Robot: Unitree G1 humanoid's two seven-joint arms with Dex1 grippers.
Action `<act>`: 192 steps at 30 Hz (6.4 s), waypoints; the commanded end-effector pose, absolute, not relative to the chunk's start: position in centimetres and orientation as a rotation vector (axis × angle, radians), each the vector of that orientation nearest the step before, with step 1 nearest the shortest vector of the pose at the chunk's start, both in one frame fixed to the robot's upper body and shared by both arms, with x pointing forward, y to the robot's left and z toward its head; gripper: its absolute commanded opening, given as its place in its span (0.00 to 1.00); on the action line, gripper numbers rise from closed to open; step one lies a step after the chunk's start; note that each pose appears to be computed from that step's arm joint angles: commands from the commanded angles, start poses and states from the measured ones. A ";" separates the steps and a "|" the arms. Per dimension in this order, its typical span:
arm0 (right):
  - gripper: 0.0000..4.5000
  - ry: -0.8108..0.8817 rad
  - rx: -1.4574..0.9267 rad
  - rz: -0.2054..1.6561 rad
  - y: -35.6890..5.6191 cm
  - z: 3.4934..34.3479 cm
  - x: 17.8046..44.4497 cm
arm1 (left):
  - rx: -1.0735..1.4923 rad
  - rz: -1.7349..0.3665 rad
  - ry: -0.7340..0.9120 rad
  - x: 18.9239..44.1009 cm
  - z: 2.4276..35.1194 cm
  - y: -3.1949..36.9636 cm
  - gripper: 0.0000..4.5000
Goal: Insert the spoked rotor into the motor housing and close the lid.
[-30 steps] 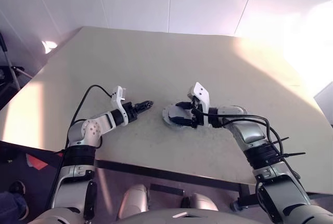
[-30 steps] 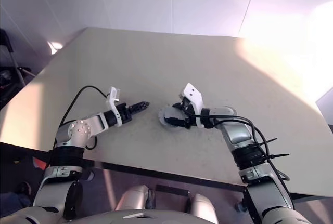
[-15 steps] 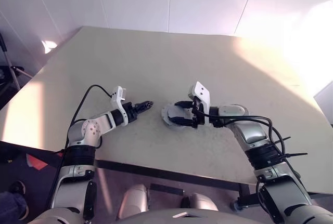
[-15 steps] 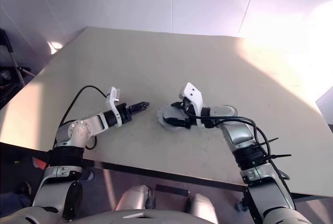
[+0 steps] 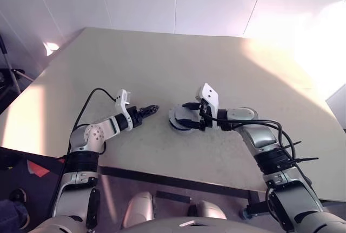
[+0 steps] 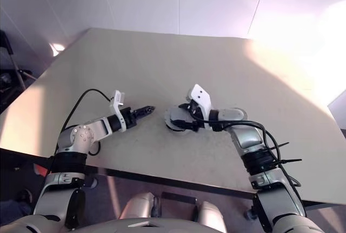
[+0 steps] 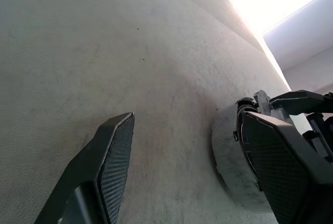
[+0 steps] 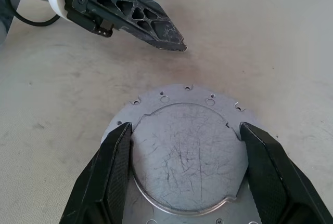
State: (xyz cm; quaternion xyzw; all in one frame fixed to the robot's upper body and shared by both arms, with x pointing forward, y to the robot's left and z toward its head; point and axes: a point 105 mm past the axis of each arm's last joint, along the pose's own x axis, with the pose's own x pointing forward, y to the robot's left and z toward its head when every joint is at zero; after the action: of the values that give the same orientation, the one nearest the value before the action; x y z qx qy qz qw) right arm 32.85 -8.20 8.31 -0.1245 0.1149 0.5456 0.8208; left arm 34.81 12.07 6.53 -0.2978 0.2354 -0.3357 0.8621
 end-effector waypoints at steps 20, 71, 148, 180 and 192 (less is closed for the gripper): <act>0.70 0.207 -0.287 1.157 -8.7 9.3 33.2 | -0.601 -0.717 0.444 35.2 7.7 12.2 0.78; 0.70 0.305 -0.323 1.142 -9.5 6.9 33.3 | -0.782 -0.913 0.453 35.6 11.0 6.0 0.64; 1.00 0.802 0.540 0.797 -13.4 8.6 30.6 | -0.630 -0.891 0.665 34.0 6.1 5.9 0.00; 0.51 0.787 0.731 0.723 -8.7 8.7 34.6 | -0.649 -0.819 0.581 35.5 6.8 7.1 0.00; 0.51 0.672 0.868 0.686 -9.0 11.2 37.4 | -0.836 -0.674 0.411 37.2 8.6 10.3 0.00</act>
State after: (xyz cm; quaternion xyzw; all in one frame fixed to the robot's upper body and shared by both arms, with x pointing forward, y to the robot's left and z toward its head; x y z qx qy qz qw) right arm 36.16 -9.31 8.30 0.3898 0.3630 0.2986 0.7919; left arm 36.80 9.77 7.26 -0.3877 0.2233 -0.3180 0.8359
